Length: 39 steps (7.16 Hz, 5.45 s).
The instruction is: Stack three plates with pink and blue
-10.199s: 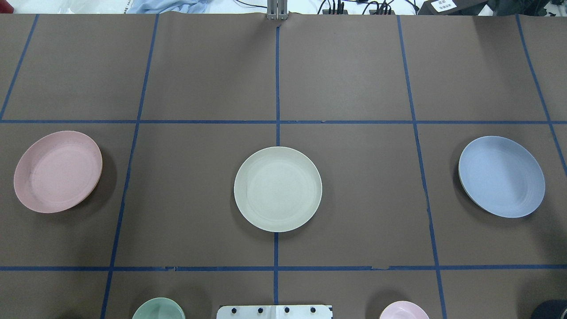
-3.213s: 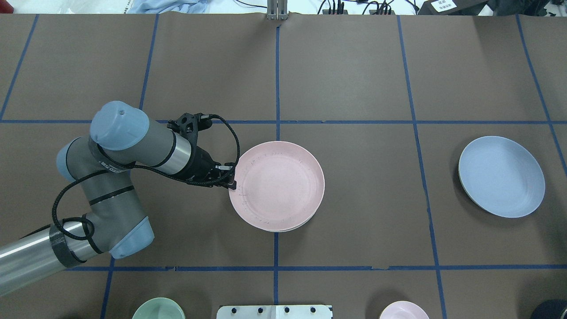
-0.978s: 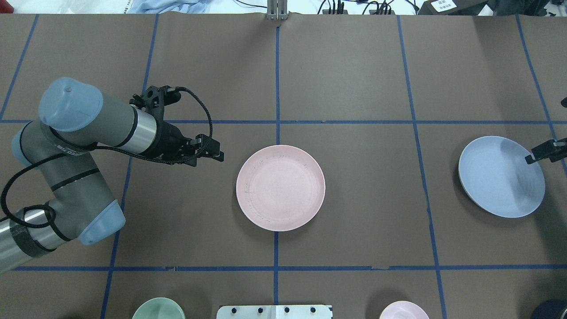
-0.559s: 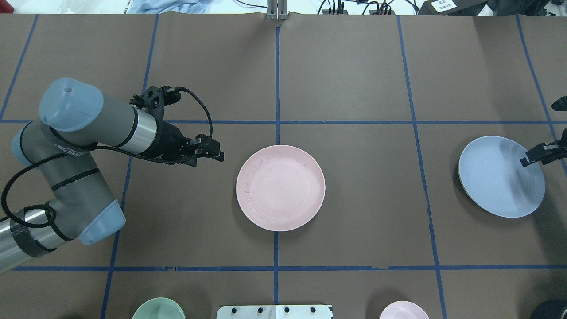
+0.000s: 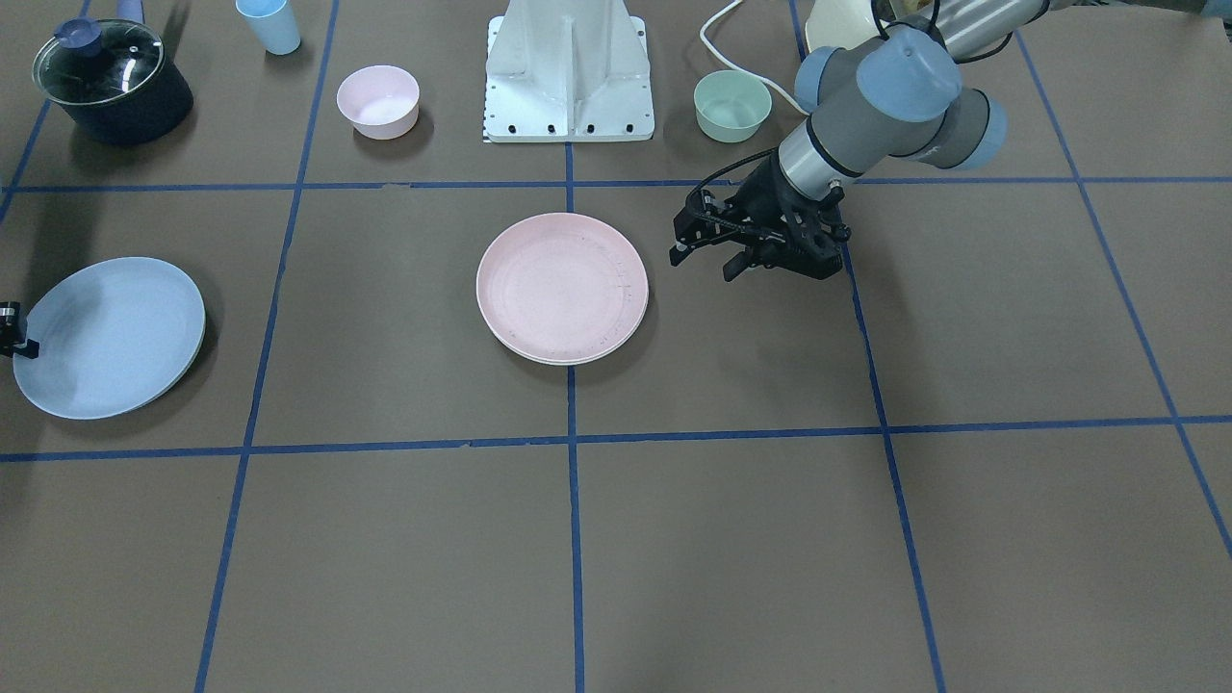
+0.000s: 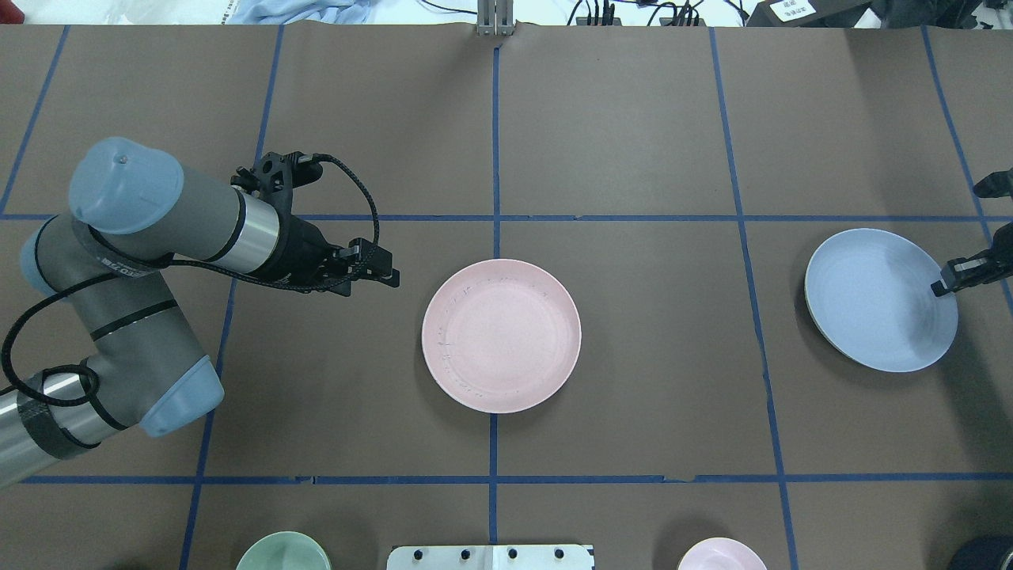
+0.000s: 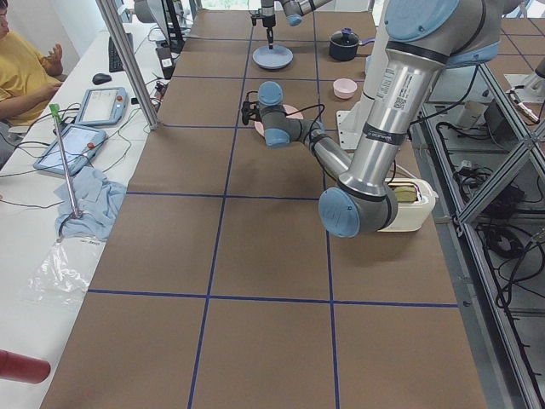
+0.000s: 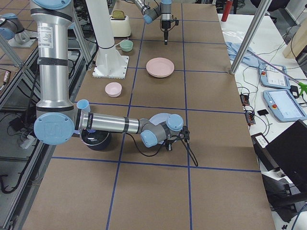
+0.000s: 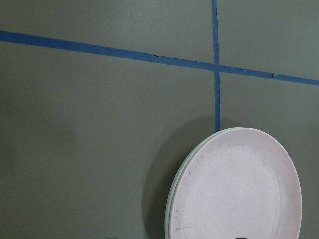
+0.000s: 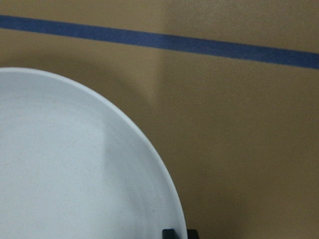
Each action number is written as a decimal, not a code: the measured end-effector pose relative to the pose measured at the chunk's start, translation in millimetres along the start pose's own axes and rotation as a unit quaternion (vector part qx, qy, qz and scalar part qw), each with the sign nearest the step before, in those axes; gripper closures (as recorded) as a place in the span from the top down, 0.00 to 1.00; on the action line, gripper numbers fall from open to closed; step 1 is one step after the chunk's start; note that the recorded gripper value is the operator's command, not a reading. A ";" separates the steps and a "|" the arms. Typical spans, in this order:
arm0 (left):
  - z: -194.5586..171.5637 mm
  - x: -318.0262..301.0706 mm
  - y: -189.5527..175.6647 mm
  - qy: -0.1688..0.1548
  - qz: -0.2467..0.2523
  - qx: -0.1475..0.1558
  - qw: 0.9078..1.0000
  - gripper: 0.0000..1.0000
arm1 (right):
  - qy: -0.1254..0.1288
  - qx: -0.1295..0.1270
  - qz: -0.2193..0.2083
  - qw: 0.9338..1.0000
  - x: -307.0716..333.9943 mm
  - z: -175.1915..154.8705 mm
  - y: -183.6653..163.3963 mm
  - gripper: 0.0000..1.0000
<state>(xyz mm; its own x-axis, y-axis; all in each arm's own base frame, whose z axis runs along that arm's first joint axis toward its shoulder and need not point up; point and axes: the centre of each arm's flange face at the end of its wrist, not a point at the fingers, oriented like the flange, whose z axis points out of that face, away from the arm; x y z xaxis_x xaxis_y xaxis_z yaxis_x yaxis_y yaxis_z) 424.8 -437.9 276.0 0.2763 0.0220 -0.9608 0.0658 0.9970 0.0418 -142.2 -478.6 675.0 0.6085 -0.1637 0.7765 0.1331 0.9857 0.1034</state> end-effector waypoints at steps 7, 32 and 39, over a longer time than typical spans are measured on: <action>-33.4 -64.4 -6.5 -0.034 0.102 0.016 0.994 0.82 | -0.139 0.018 0.134 0.981 -319.5 -62.4 -5.8 0.00; -193.0 -305.2 -22.9 -0.179 0.271 0.034 0.945 0.99 | 0.058 0.043 0.050 0.996 -152.8 -60.1 -10.5 1.00; -318.6 -435.0 -42.5 -0.226 0.274 0.031 0.934 0.99 | 0.048 0.013 -0.037 0.998 52.8 -165.2 24.9 1.00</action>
<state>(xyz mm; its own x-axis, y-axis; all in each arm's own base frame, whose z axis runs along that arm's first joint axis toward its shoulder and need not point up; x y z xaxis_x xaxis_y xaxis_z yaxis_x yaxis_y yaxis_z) -3.6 -466.1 604.8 0.6611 0.4799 -0.5768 -0.1532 0.8389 0.5223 22.5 -469.4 615.9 0.6708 -0.2371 0.7027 0.1608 0.9715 0.1743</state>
